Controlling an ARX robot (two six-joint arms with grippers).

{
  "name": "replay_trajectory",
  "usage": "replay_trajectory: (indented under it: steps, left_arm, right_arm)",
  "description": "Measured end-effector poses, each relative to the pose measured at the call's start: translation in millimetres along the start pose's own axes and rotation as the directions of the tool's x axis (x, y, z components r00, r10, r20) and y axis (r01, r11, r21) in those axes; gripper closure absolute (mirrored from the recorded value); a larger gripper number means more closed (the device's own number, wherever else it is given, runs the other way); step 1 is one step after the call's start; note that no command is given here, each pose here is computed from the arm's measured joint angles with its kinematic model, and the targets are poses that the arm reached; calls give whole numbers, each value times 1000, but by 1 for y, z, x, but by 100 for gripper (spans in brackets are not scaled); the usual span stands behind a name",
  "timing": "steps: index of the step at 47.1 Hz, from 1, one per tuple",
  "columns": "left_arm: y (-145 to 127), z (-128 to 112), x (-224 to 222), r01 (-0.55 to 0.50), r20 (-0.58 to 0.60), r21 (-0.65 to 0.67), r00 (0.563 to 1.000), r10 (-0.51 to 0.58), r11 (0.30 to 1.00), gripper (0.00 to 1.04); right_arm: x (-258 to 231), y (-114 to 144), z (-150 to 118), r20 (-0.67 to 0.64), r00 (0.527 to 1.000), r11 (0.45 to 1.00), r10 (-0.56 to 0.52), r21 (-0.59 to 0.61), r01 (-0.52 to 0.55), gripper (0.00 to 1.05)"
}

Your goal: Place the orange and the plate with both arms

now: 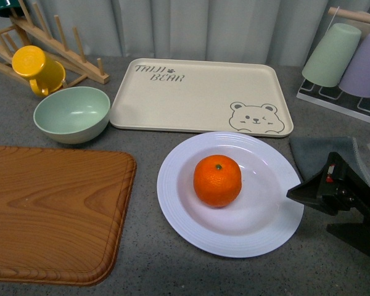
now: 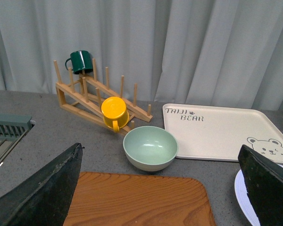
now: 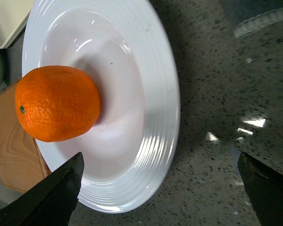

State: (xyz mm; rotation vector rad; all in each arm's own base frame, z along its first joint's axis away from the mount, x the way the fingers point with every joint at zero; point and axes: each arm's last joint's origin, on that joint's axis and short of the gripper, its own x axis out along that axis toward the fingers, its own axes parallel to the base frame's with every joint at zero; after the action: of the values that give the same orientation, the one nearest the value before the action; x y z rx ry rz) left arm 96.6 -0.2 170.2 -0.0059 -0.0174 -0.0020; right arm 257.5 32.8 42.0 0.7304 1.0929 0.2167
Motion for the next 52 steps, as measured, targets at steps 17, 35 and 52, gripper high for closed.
replay_trajectory:
  steps: [17,35,52]
  left_arm:
    - [0,0,0,0,0,0,1000,0,1000,6]
    - [0,0,0,0,0,1,1000,0,1000,6]
    - [0,0,0,0,0,1,1000,0,1000,6]
  right_arm:
    - [31,-4,11,-54,996,997,76,37,-74,9]
    - [47,-4,20,-57,993,995,100,26,-99,9]
    - [56,-9,18,-75,994,997,73,40,-70,60]
